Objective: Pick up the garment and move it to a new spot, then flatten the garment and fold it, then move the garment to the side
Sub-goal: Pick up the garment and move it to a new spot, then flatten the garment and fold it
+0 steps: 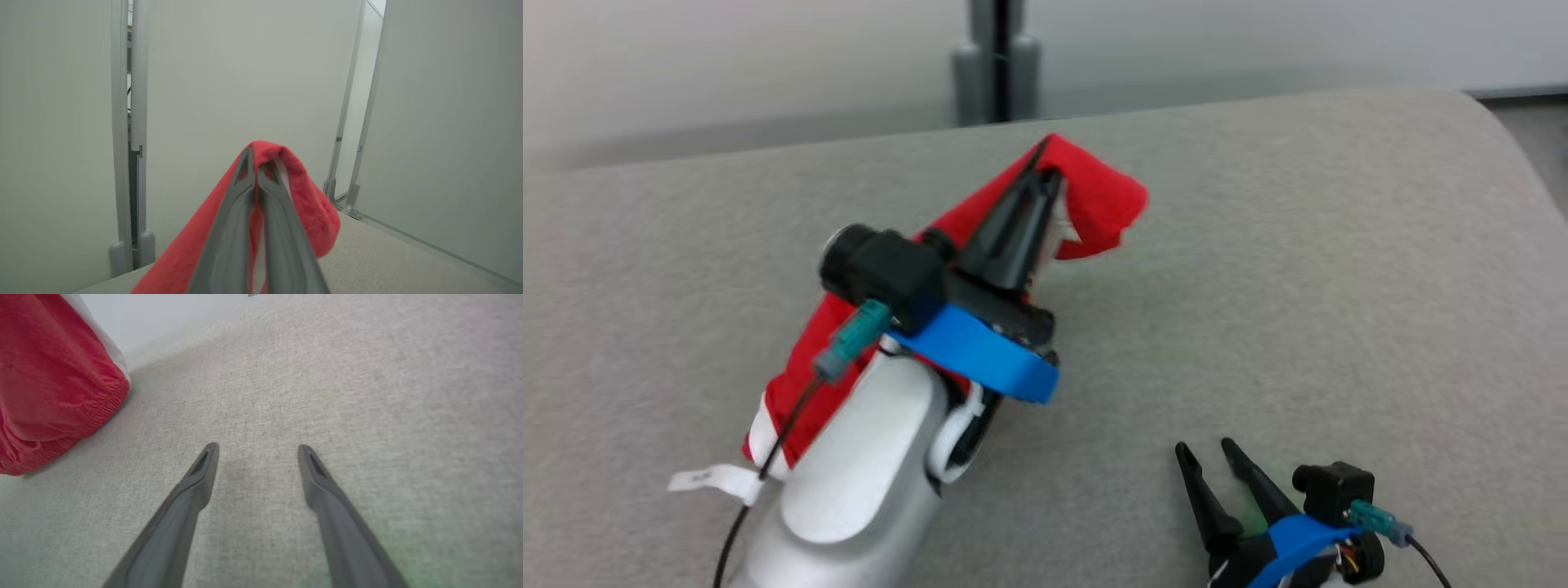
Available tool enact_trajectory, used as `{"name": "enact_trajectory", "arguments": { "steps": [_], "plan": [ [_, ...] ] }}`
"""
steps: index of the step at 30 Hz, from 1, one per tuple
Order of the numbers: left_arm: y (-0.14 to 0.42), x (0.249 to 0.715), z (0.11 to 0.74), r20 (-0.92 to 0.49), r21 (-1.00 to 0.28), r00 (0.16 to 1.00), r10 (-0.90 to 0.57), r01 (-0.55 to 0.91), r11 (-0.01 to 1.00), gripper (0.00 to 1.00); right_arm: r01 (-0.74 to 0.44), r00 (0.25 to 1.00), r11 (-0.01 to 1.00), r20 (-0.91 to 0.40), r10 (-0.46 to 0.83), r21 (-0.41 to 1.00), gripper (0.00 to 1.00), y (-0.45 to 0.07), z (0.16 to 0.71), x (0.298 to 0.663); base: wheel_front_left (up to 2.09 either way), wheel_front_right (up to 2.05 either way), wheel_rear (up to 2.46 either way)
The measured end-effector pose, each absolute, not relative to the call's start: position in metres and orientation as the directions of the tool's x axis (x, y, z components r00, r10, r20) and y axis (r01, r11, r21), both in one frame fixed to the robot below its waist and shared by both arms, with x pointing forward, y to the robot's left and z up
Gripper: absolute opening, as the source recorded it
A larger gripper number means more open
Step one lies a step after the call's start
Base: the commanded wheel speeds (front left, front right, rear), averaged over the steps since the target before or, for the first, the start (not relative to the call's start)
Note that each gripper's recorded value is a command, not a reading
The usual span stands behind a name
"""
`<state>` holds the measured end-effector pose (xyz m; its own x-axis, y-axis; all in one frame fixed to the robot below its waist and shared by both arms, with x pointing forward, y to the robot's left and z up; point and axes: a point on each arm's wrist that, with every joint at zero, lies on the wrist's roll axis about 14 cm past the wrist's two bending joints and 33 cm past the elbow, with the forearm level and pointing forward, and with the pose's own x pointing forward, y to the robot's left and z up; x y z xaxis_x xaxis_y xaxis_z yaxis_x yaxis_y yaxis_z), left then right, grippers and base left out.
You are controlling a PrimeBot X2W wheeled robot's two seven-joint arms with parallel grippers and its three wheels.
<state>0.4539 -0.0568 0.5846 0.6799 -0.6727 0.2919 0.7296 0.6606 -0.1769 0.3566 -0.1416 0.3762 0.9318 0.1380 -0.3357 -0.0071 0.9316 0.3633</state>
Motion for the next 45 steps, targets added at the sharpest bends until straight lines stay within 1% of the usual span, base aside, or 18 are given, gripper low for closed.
{"name": "enact_trajectory", "arguments": {
  "steps": [4, 5, 6, 7, 9, 11, 16, 23, 28, 32, 36, 39, 45],
  "plan": [
    [-0.109, 0.432, 0.581, 0.29, -0.198, 0.576, -0.764, 0.818, 0.541, 0.0, 0.067, 0.941, 0.931, -0.333, 0.061, 0.359, 1.0, -0.166, 0.38, 0.346, 0.0, 0.0, 0.0],
    [-0.117, 0.428, 0.578, 0.283, -0.199, 0.559, -0.779, 0.829, 0.523, 0.33, 0.078, 0.943, 0.93, -0.33, 0.049, 0.36, 1.0, -0.169, 0.381, 0.344, 0.0, 0.0, 0.0],
    [-0.124, 0.425, 0.576, 0.277, -0.198, 0.547, -0.79, 0.837, 0.51, 0.82, 0.087, 0.944, 0.929, -0.329, 0.039, 0.36, 1.0, -0.172, 0.382, 0.342, 0.0, 0.0, 0.0],
    [-0.128, 0.422, 0.573, 0.268, -0.199, 0.539, -0.798, 0.842, 0.502, 1.0, 0.093, 0.945, 0.928, -0.327, 0.032, 0.36, 1.0, -0.174, 0.383, 0.34, 0.0, 0.0, 0.0],
    [-0.131, 0.421, 0.565, 0.241, -0.198, 0.541, -0.806, 0.84, 0.505, 1.0, 0.104, 0.946, 0.926, -0.323, 0.02, 0.362, 1.0, -0.178, 0.384, 0.338, 0.0, 0.0, 0.0],
    [-0.126, 0.423, 0.551, 0.204, -0.208, 0.563, -0.801, 0.825, 0.526, 1.0, 0.108, 0.949, 0.924, -0.315, 0.014, 0.366, 1.0, -0.179, 0.386, 0.339, 0.0, 0.0, 0.0],
    [-0.081, 0.433, 0.512, 0.094, -0.218, 0.672, -0.735, 0.734, 0.643, 1.0, 0.082, 0.956, 0.928, -0.292, 0.029, 0.362, 1.0, -0.175, 0.392, 0.347, 0.0, 0.0, 0.0],
    [0.022, 0.431, 0.463, -0.051, -0.217, 0.852, -0.522, 0.5, 0.838, 1.0, 0.006, 0.97, 0.938, -0.23, 0.079, 0.347, 1.0, -0.16, 0.409, 0.363, 0.0, 0.0, 0.0],
    [0.086, 0.412, 0.449, -0.092, -0.231, 0.936, -0.34, 0.312, 0.921, 1.0, -0.037, 0.976, 0.94, -0.189, 0.107, 0.34, 1.0, -0.151, 0.42, 0.368, 0.0, 0.0, 0.0],
    [0.116, 0.39, 0.444, -0.107, -0.237, 0.965, -0.239, 0.209, 0.949, 1.0, -0.081, 0.975, 0.951, -0.174, 0.138, 0.298, 1.0, -0.143, 0.425, 0.363, 0.0, 0.0, 0.0],
    [0.13, 0.363, 0.427, -0.159, -0.24, 0.968, -0.192, 0.151, 0.959, 1.0, -0.085, 0.974, 0.953, -0.178, 0.141, 0.291, 1.0, -0.142, 0.424, 0.355, 0.0, 0.0, 0.0],
    [0.131, 0.353, 0.422, -0.176, -0.24, 0.967, -0.187, 0.142, 0.96, 1.0, -0.083, 0.97, 0.953, -0.194, 0.144, 0.292, 1.0, -0.141, 0.419, 0.351, 0.0, 0.0, 0.0],
    [0.129, 0.351, 0.419, -0.185, -0.246, 0.965, -0.188, 0.14, 0.959, 1.0, -0.114, 0.964, 0.948, -0.197, 0.177, 0.297, 1.0, -0.13, 0.418, 0.356, 0.0, 0.0, 0.0]
  ]
}}
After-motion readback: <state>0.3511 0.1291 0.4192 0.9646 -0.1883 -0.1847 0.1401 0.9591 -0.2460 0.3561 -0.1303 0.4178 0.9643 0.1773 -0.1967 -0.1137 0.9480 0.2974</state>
